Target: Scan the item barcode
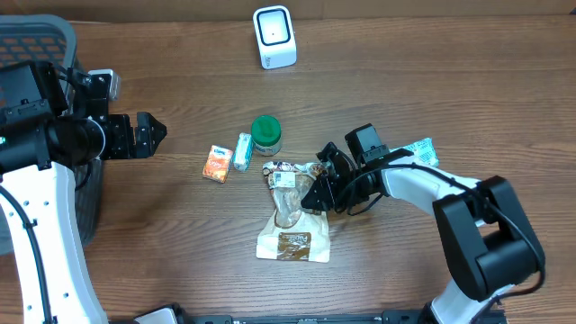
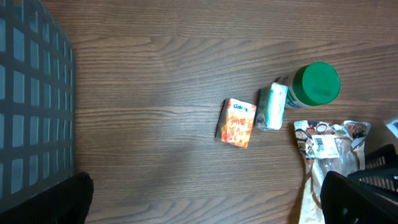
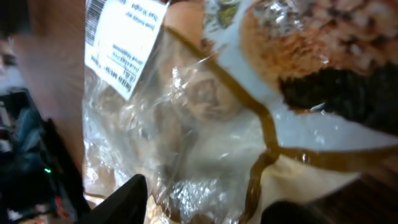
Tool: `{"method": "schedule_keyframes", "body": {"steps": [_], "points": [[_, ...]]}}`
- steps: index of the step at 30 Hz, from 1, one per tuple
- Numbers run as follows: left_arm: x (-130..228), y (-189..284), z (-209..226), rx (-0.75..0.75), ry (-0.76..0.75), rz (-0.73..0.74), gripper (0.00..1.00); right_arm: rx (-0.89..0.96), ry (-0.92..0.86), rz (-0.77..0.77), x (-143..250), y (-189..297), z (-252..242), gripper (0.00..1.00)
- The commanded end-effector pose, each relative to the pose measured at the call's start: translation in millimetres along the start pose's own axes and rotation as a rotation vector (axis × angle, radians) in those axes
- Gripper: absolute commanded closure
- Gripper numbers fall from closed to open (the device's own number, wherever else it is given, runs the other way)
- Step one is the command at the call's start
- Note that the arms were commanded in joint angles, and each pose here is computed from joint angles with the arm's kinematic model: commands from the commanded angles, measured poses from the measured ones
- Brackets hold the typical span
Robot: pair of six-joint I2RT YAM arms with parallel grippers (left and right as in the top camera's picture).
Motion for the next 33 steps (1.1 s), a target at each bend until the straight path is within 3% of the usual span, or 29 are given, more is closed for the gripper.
{"method": "schedule_keyframes", "body": {"steps": [1, 4, 13, 22, 29, 33], "points": [[1.2, -1.1, 1.7, -0.004, -0.010, 0.006, 0.00, -0.015, -0.050, 0.071, 10.7, -21.6, -18.4, 0.52], [1.2, -1.1, 1.7, -0.004, -0.010, 0.006, 0.00, -0.034, -0.065, 0.078, 8.3, -35.9, -23.2, 0.52], [1.2, -1.1, 1.7, -0.004, -0.010, 0.006, 0.00, -0.042, -0.072, 0.030, -3.3, -40.9, -29.3, 0.96], [1.2, -1.1, 1.7, -0.004, -0.010, 0.006, 0.00, -0.094, -0.103, -0.034, -24.7, 4.9, -11.2, 0.96], [1.2, -1.1, 1.7, -0.003, -0.010, 0.005, 0.00, -0.314, 0.112, -0.123, -24.7, 73.9, 66.5, 0.96], [1.2, -1.1, 1.7, -0.004, -0.010, 0.006, 0.00, -0.349, 0.142, -0.185, -17.0, 103.1, 89.0, 0.96]]}}
Point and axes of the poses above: each gripper's point midway between its finger pads, its own y axis back along the fingers, its own z axis along the line the jaws close on, x = y × z, the point moved 8 cm from there along y, back along the fingers, and after that the axes turned 12 degrees about -y, right-handed, at the moved point
